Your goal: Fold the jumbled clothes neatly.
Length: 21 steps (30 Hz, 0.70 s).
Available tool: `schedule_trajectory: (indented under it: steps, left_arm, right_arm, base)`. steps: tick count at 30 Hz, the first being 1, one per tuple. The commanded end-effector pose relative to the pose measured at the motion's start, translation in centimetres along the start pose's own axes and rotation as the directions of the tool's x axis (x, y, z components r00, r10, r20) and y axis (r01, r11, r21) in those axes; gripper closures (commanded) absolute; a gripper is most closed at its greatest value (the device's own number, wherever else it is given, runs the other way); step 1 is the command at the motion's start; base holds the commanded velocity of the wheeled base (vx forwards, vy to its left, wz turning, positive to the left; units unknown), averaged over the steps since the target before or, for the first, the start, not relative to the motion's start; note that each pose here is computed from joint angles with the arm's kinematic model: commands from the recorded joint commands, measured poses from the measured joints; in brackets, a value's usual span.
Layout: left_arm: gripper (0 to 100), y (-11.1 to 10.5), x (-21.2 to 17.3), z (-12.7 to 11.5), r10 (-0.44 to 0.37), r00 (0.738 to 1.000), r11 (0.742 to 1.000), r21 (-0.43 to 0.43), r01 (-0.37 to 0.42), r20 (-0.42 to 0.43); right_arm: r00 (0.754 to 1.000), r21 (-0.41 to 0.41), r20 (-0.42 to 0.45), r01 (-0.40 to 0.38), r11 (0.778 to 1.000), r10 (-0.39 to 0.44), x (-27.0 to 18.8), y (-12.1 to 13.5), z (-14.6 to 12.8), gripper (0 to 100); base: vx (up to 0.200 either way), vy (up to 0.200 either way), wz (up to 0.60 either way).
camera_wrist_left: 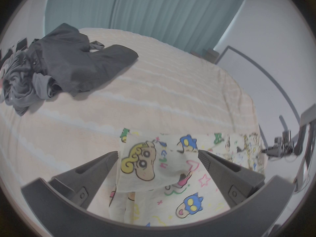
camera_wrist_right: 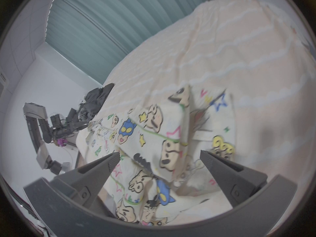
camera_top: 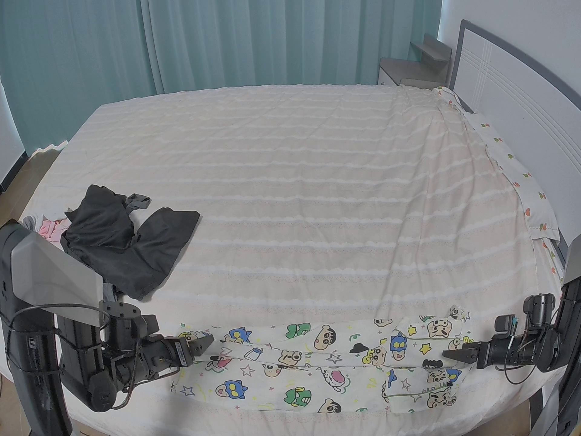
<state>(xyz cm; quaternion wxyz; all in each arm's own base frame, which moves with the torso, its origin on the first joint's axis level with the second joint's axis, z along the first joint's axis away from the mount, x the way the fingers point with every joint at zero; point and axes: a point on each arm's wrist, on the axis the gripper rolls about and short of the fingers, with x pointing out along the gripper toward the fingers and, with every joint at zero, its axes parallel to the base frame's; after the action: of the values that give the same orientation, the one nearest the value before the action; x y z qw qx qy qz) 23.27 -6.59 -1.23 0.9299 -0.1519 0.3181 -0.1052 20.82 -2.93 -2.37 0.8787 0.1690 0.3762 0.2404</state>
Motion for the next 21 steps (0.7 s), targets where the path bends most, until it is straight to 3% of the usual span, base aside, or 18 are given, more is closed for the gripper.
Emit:
schedule_trajectory:
  steps: [1, 6, 10, 12, 14, 15, 17, 20, 21]
  left_arm:
    - [0, 0.0, -2.2, 2.5, -0.001, 0.992, 0.993, -0.117, 0.017, 0.130]
    - [0, 0.3, -3.4, 3.2, 0.012, 0.986, 0.969, -0.243, 0.030, 0.168]
    - [0, 0.4, -3.6, 3.1, 0.015, 0.986, 0.921, -0.387, 0.051, 0.165]
    - [0, 0.4, -3.7, 2.9, 0.017, 0.987, 0.898, -0.436, 0.054, 0.158]
    - [0, 0.5, -3.7, 2.7, 0.013, 0.990, 0.850, -0.522, 0.064, 0.143]
    - [0, 0.5, -3.7, 2.7, 0.013, 0.990, 0.847, -0.528, 0.065, 0.143]
    - [0, 0.5, -3.8, 2.6, -0.004, 0.991, 0.785, -0.613, 0.084, 0.131]
    - [0, 0.5, -3.8, 2.5, -0.010, 0.992, 0.776, -0.625, 0.087, 0.125]
    - [0, 1.1, -4.3, 2.4, -0.052, 0.994, 0.757, -0.646, 0.103, 0.098]
  right_arm:
    - [0.992, 0.031, 0.066, 0.109, 0.994, -0.110, -1.9, -0.3, -0.2, 0]
    - [0.970, 0.032, 0.209, 0.118, 0.993, -0.122, -3.9, 0.9, 2.0, 0]
    - [0.957, 0.010, 0.289, 0.020, 1.000, -0.022, -4.1, 3.9, 4.2, 0]
    - [0.957, 0.004, 0.290, -0.026, 1.000, 0.024, -3.7, 5.0, 4.6, 0]
    - [0.960, 0.010, 0.260, -0.109, 0.994, 0.103, -2.4, 6.5, 5.1, 0]
    - [0.960, 0.012, 0.258, -0.113, 0.994, 0.106, -2.3, 6.6, 5.1, 0]
    - [0.966, 0.059, 0.200, -0.177, 0.982, 0.162, -0.1, 7.5, 5.2, 0]
    - [0.967, 0.068, 0.195, -0.182, 0.981, 0.166, 0.4, 7.6, 5.3, 0]
    - [0.969, 0.103, 0.178, -0.192, 0.976, 0.172, 2.7, 8.6, 5.7, 0]
  base:
    - [0.000, 0.000, 0.00]
    - [0.000, 0.000, 0.00]
    - [0.000, 0.000, 0.00]
    - [0.000, 0.000, 0.00]
    - [0.000, 0.000, 0.00]
    - [0.000, 0.000, 0.00]
    - [0.000, 0.000, 0.00]
    - [0.000, 0.000, 0.00]
    - [0.000, 0.000, 0.00]
